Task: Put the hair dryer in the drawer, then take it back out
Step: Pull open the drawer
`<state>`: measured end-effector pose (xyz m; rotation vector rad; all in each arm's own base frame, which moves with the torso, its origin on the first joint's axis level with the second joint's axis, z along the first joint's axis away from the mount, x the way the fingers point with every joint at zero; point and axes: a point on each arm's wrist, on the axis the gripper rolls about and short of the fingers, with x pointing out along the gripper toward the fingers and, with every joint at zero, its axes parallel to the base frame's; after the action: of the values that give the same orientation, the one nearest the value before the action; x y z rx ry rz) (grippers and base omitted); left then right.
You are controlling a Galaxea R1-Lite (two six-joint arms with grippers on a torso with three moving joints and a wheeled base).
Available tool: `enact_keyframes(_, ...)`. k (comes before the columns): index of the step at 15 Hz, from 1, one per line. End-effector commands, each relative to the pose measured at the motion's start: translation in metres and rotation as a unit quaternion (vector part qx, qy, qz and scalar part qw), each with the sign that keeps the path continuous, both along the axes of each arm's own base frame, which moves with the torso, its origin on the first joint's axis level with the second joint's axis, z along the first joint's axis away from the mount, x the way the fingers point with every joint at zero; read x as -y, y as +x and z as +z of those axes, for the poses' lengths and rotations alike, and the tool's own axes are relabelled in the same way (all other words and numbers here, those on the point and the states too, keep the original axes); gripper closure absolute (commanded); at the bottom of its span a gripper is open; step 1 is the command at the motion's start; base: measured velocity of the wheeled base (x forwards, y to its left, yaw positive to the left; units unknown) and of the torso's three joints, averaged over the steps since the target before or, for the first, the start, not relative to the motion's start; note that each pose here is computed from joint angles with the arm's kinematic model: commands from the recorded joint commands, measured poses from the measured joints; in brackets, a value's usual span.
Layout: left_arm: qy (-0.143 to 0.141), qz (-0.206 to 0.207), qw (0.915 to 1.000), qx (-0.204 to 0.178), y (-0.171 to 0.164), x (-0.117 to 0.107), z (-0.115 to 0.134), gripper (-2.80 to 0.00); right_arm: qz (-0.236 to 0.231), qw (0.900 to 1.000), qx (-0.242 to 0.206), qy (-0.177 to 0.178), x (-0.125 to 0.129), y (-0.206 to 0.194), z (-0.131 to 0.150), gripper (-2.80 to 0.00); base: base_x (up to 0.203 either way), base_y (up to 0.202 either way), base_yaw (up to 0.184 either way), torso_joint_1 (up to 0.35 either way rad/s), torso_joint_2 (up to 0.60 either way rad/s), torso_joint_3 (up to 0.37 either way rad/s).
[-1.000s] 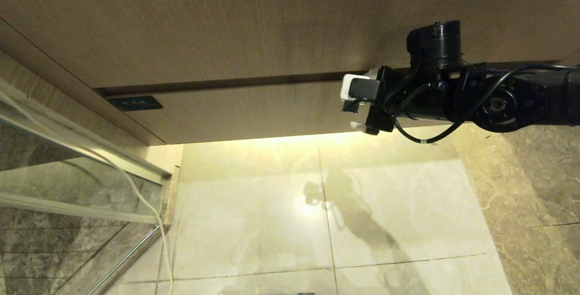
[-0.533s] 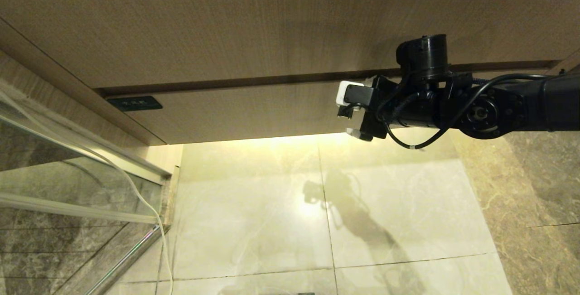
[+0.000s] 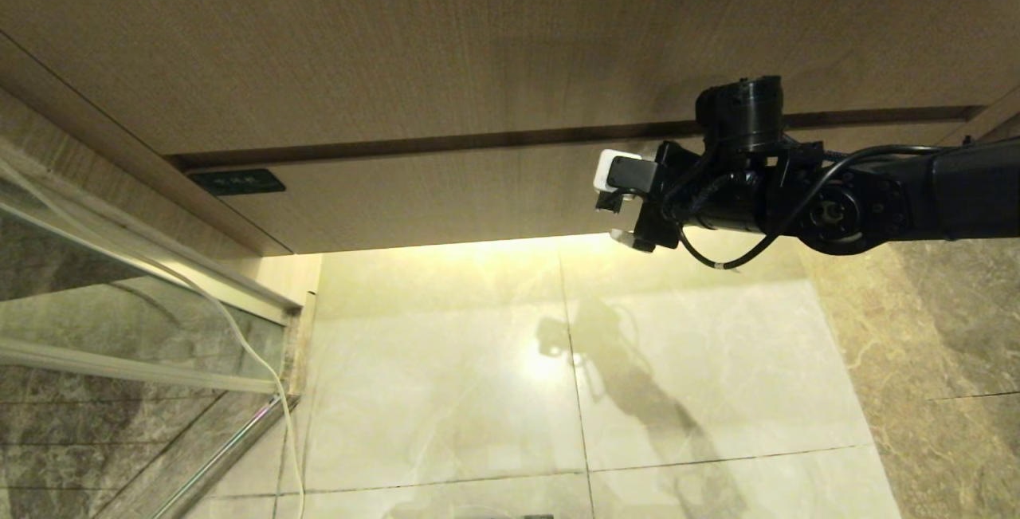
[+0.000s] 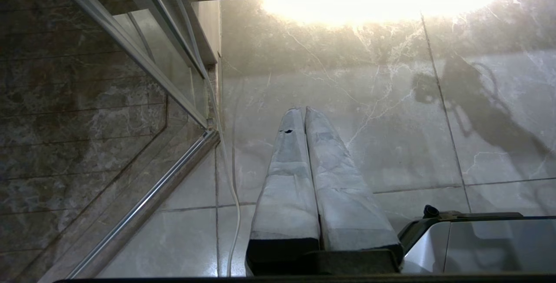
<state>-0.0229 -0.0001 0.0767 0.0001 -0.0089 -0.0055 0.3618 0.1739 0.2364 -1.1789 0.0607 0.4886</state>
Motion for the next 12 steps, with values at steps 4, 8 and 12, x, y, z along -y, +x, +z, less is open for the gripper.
enact_keyframes(4,0.0,0.0,1.0,-0.001,0.0,0.0,0.0,0.0,0.029,0.999,-0.022,0.0,0.016,-0.016,0.01,-2.8,0.0,0.0,0.0,0.0,0.0,0.0)
enact_keyframes(8,0.0,0.0,1.0,-0.001,0.0,0.0,0.0,0.0,0.087,0.995,-0.038,0.028,0.031,-0.03,0.012,-2.8,0.0,0.0,0.0,0.0,0.0,0.0)
enact_keyframes(12,0.0,0.0,1.0,-0.001,0.0,0.0,0.0,0.0,0.094,0.993,-0.037,0.053,0.034,-0.029,0.018,-2.8,0.0,0.0,0.0,0.0,0.0,0.0)
